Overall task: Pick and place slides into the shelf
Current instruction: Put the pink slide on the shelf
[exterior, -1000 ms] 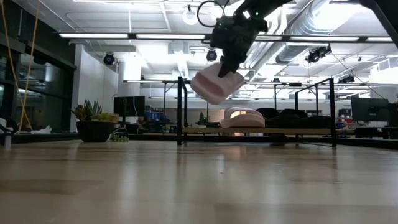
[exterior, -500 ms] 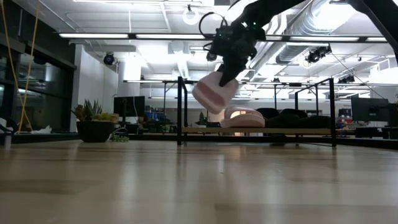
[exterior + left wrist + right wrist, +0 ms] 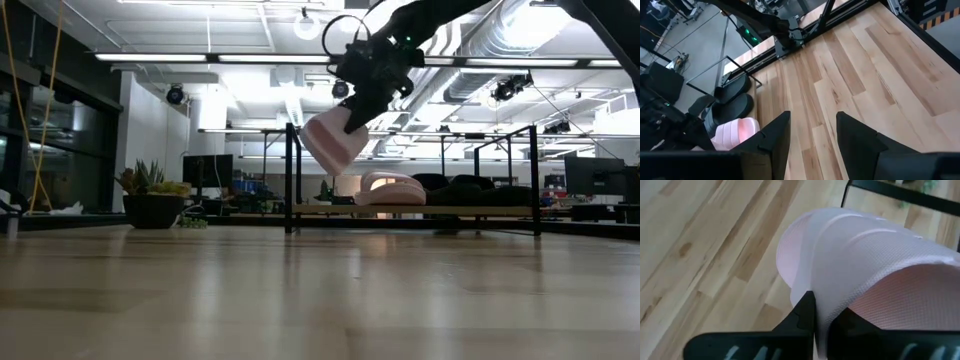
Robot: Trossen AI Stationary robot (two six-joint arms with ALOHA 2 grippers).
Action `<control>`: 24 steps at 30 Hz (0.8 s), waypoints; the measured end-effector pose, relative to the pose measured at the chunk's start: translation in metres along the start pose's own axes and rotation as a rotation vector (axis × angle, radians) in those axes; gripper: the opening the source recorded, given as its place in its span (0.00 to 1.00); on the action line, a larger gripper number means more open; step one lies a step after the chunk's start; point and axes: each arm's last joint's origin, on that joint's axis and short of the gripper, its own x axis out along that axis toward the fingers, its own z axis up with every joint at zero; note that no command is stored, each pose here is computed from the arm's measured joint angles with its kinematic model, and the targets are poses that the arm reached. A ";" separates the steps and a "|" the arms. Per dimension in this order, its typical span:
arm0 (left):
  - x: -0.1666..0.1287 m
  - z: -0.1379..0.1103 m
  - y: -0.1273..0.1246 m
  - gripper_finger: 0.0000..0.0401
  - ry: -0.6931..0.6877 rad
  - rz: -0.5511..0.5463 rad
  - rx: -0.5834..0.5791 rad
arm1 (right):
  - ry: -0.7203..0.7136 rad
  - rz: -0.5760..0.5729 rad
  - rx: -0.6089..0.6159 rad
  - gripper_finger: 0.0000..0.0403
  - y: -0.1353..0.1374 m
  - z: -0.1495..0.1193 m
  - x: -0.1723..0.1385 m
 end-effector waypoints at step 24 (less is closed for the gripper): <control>0.000 -0.004 -0.001 0.36 0.033 -0.019 -0.005 | -0.061 0.233 0.083 0.00 -0.060 -0.011 0.020</control>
